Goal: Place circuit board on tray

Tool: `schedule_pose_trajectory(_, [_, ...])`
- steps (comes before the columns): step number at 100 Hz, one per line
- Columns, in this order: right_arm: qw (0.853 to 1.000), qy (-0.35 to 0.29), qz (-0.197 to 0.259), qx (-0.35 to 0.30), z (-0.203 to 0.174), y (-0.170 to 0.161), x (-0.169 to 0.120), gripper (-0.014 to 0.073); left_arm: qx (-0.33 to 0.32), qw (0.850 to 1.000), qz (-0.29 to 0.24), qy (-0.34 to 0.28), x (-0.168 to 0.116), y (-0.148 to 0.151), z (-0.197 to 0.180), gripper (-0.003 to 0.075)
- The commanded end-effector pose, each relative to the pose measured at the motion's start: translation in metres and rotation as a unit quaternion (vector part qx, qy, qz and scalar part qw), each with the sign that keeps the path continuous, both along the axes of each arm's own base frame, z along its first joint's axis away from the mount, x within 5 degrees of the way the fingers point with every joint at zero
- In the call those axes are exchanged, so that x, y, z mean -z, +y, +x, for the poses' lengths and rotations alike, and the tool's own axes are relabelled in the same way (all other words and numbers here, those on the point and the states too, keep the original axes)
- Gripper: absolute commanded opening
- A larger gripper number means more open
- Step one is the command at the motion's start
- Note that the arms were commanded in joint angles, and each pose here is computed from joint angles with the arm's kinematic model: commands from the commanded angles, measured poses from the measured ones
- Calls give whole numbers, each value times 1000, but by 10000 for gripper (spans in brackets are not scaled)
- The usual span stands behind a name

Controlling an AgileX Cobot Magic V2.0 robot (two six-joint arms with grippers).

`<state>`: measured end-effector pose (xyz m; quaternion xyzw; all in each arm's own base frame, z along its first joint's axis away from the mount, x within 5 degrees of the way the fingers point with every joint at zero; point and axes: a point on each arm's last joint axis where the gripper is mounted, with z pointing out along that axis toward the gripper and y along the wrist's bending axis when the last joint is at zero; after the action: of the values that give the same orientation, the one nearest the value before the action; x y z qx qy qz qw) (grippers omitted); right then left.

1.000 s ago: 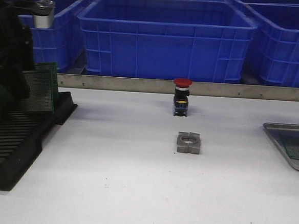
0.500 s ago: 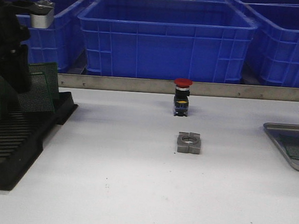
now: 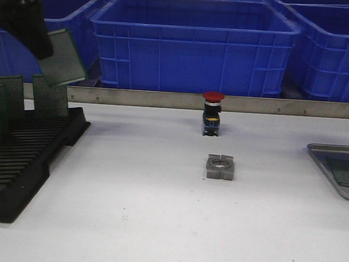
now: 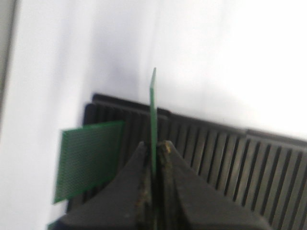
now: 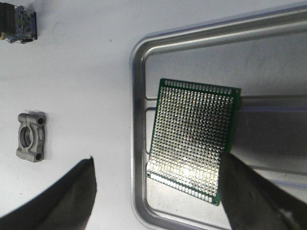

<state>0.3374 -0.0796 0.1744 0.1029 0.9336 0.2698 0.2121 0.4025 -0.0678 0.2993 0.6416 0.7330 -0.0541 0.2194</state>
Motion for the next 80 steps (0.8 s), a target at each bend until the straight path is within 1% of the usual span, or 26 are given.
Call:
schedule_pose_trajectory(1, [999,-39,3,1,1,0,-27,552,6,997,-65,-35,-53,-9,-23,-18])
schedule_pose_trajectory(11, [999,-39,3,1,1,0,-27,552,18,992,-112,-52,-74,-21,-37,-18])
schedule_pose_trajectory(19, [999,-40,3,0,1,0,-27,552,22,986,-154,-53,-88,-33,-47,-18])
schedule_pose_trajectory(32, [999,-40,3,0,1,0,-27,552,38,981,-187,-37,-95,-59,-58,-18])
schedule_pose_trajectory(50, [999,-46,-1,-10,1,2,-29,552,88,974,-207,12,-80,-101,-78,-18])
schedule_pose_trajectory(59, [998,-57,-7,-22,1,6,-33,552,108,972,-204,38,-69,-118,-88,-18])
schedule_pose_trajectory(68, [996,-77,-15,-40,1,12,-42,552,122,971,-200,56,-60,-128,-95,-18])
schedule_pose_trajectory(80, [989,-116,-28,-90,1,26,-61,552,131,969,-199,69,-54,-136,-98,-18])
